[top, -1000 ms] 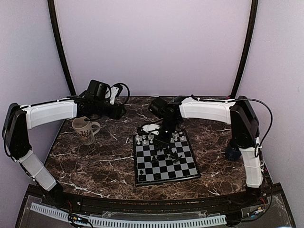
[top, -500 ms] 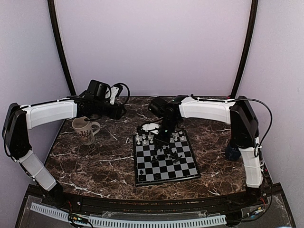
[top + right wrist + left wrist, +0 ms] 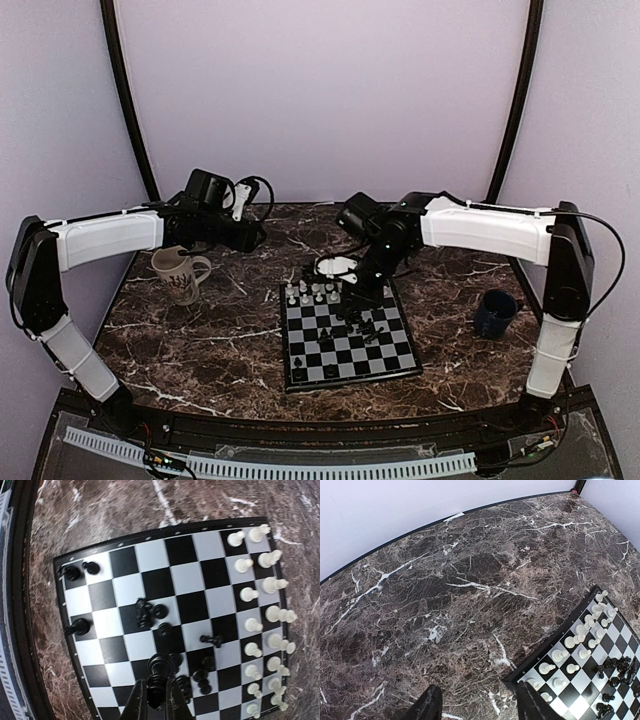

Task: Set up the chess pieces on the board
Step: Pick up the queen from the chessboard, then place the queen at e7, then pick up the queen from e7.

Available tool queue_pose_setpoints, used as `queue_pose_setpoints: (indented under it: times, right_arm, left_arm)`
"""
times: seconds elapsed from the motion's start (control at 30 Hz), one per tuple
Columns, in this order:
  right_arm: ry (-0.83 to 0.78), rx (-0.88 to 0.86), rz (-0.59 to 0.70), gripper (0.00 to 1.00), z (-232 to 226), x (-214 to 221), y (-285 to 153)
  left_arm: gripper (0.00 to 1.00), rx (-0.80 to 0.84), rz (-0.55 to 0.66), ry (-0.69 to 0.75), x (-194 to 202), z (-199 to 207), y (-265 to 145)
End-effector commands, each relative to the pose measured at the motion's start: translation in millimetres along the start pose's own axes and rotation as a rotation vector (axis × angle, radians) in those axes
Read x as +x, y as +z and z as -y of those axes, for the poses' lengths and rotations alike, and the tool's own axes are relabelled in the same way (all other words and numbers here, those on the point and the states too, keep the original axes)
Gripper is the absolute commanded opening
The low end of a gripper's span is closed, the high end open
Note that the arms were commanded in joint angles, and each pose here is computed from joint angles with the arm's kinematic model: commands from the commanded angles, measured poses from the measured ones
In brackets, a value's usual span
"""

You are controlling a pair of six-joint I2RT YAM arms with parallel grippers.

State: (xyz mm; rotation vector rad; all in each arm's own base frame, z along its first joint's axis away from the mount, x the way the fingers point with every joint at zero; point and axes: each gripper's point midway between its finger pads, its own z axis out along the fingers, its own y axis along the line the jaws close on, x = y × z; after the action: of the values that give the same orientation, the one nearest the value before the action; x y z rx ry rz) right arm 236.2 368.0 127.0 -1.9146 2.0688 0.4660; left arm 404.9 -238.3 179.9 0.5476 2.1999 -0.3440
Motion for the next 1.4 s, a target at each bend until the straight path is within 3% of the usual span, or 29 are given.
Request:
queue_pose_setpoints:
  times: [0.0,0.27,0.7,0.87,1.03,1.37]
  right_arm:
    - [-0.116,-0.086,-0.046,0.03,-44.8,18.7,11.8]
    - [-0.198,-0.109,-0.119,0.04,-75.0,32.8,35.0]
    - [-0.203,-0.093,-0.162,0.09,-74.1,41.6,50.1]
    - [-0.185,-0.098,-0.137,0.26,-73.5,37.3,41.0]
    - [-0.131,-0.164,-0.044,0.37,-71.5,21.2,14.3]
    - [-0.120,-0.171,-0.032,0.38,-65.5,21.5,16.5]
  left_arm:
    - [0.53,-0.017,0.010,0.013,-7.2,-5.3,-2.1]
    - [0.53,-0.017,0.012,0.013,-7.9,-5.1,-3.0]
    - [0.53,-0.011,0.024,0.015,-11.2,-3.6,-7.4]
    - [0.53,-0.006,0.023,0.015,-11.0,-2.9,-7.5]
    - [0.53,-0.004,0.022,0.014,-10.4,-2.5,-7.1]
    - [0.53,-0.001,0.023,0.016,-11.0,-1.7,-7.3]
